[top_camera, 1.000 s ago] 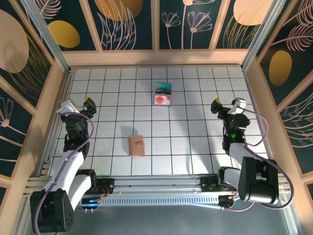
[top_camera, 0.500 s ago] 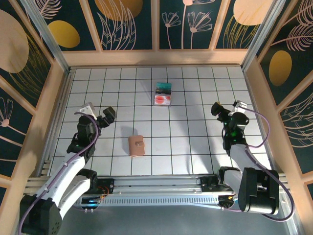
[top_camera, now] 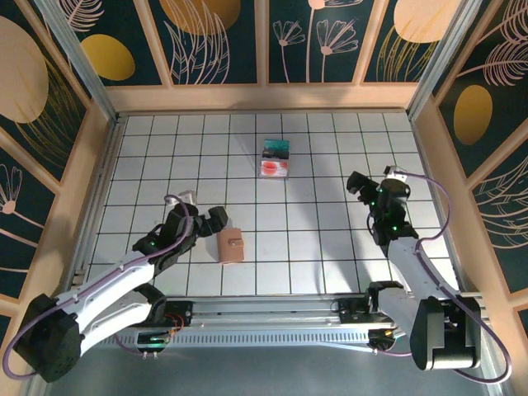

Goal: Take the credit cards out of the card holder

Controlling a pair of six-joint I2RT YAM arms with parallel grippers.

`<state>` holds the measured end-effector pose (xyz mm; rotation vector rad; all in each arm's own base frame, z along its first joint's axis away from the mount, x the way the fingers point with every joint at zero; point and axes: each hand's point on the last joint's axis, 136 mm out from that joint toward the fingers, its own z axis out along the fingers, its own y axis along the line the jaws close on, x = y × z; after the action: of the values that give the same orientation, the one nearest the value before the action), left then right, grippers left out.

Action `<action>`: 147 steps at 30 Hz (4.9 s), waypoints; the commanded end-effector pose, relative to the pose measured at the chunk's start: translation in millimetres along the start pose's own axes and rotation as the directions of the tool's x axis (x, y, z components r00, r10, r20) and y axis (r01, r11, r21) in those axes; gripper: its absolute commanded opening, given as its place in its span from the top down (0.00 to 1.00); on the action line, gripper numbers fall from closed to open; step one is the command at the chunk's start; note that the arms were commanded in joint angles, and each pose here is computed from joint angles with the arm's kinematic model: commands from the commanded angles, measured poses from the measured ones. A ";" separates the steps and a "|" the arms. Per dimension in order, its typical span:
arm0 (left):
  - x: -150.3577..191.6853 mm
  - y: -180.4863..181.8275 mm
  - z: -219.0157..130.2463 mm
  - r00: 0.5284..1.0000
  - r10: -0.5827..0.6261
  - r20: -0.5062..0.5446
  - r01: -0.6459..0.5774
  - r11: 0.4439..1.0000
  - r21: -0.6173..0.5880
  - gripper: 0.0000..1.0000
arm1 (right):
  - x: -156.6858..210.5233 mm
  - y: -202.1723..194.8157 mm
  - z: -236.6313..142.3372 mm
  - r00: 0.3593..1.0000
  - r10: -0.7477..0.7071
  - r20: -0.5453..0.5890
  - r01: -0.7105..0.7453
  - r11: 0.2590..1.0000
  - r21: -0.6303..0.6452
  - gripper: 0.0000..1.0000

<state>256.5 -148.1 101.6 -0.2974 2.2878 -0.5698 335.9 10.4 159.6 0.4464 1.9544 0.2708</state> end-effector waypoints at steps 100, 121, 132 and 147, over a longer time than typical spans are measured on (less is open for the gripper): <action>61.6 -79.2 31.6 0.946 -0.051 -0.321 0.170 0.919 0.356 1.00 | 75.6 104.0 -24.2 0.908 0.156 -0.389 -0.282 0.914 -0.291 0.01; -21.4 -172.1 -10.1 0.993 -0.022 -0.113 0.092 0.747 0.658 1.00 | 98.6 246.3 -76.8 0.866 -0.170 -0.470 -0.272 0.628 -0.729 0.04; -26.5 -188.5 -28.4 0.995 -0.001 -0.104 0.078 0.676 0.733 1.00 | 98.1 273.9 -73.2 0.869 -0.182 -0.460 -0.298 0.550 -0.780 0.09; -23.2 -190.3 -23.6 0.993 0.008 -0.119 0.083 0.670 0.737 0.97 | 85.0 287.0 -82.2 0.882 -0.168 -0.440 -0.310 0.497 -0.811 0.37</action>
<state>261.5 -290.3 195.0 0.0491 2.0400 -1.4573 285.3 300.8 205.9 -0.2188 2.0314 1.4439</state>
